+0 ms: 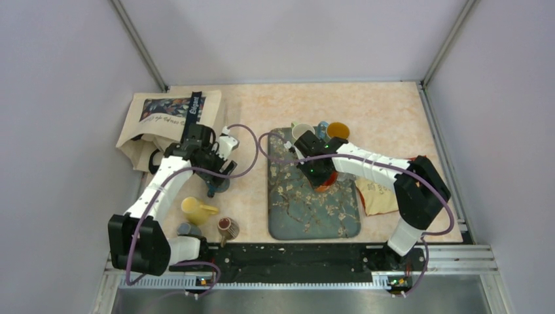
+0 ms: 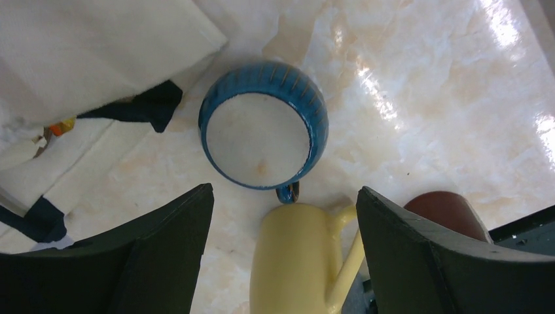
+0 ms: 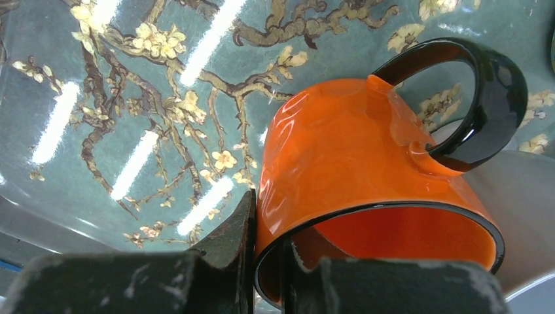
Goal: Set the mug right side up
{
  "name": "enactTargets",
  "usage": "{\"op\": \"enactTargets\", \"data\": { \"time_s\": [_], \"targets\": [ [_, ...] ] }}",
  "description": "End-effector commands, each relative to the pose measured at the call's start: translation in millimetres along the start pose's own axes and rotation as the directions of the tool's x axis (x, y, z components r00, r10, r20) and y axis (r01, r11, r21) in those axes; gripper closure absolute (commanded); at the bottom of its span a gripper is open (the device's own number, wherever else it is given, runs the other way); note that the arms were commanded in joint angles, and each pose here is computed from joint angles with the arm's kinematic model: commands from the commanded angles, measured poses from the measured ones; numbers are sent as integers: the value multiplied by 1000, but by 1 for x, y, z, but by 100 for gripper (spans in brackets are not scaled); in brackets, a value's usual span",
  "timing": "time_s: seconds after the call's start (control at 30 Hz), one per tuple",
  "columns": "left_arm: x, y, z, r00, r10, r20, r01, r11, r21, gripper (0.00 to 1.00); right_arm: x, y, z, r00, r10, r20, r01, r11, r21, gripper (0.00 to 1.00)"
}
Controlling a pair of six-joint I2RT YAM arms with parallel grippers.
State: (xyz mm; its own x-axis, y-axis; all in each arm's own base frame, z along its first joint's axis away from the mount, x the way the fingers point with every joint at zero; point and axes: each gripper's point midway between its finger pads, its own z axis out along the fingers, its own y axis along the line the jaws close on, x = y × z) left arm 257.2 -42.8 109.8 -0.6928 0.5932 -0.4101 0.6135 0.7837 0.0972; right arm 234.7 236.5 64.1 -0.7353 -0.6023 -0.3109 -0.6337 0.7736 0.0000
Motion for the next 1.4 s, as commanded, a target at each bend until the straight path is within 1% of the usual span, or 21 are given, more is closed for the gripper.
{"op": "enactTargets", "data": {
  "time_s": [0.0,0.2,0.33,0.43,0.5,0.57,0.6,0.63,0.73,0.83,0.87,0.93,1.03,1.13,1.2,1.3,1.37],
  "targets": [
    [14,5,-6,1000,-9,-10,9,999,-41,15,-34,11,-1,995,-32,93,36,999,-36,95],
    [25,9,-7,999,-38,-10,37,998,-58,16,-43,13,2,995,-44,91,48,998,-37,94],
    [30,13,-8,999,-51,-10,50,997,-67,16,-42,10,6,997,-58,60,58,998,-3,94],
    [41,19,-2,996,-80,-31,77,994,-80,16,-41,7,10,998,-62,31,62,998,14,89],
    [44,21,1,995,-92,-42,88,993,-84,19,-41,8,12,998,-64,23,64,998,14,83],
    [47,20,4,993,-102,-53,97,992,-81,22,-44,9,11,997,-66,28,65,998,12,74],
    [47,20,5,993,-106,-51,101,992,-79,23,-46,9,9,997,-65,36,65,998,10,67],
    [47,19,9,993,-115,-43,111,991,-72,25,-53,12,3,996,-65,59,65,998,3,53],
    [45,11,17,991,-127,-43,127,992,-21,28,-59,14,-5,994,-64,88,64,998,-5,42],
    [51,6,28,987,-137,-87,139,990,16,36,-63,15,-14,992,-59,116,60,998,-8,37],
    [54,6,31,985,-137,-101,139,990,20,38,-63,15,-17,991,-56,123,57,998,-8,36],
    [59,4,39,983,-134,-123,139,990,35,40,-65,15,-23,988,-50,144,52,999,-12,35],
    [58,3,49,982,-135,-132,144,988,59,45,-67,15,-34,983,-46,175,49,999,-12,35],
    [47,-1,57,987,-125,-100,136,985,110,52,-68,14,-43,979,-35,203,39,999,-12,35],
    [38,1,61,992,-109,-67,116,986,119,56,-67,14,-47,975,-31,218,35,999,-13,35],
    [31,13,67,995,-95,-40,98,992,76,66,-63,13,-53,973,-25,231,29,1000,-12,34],
    [26,21,70,995,-95,-28,96,994,49,68,-61,12,-56,971,-20,239,23,1000,-12,34]
  ]
}}
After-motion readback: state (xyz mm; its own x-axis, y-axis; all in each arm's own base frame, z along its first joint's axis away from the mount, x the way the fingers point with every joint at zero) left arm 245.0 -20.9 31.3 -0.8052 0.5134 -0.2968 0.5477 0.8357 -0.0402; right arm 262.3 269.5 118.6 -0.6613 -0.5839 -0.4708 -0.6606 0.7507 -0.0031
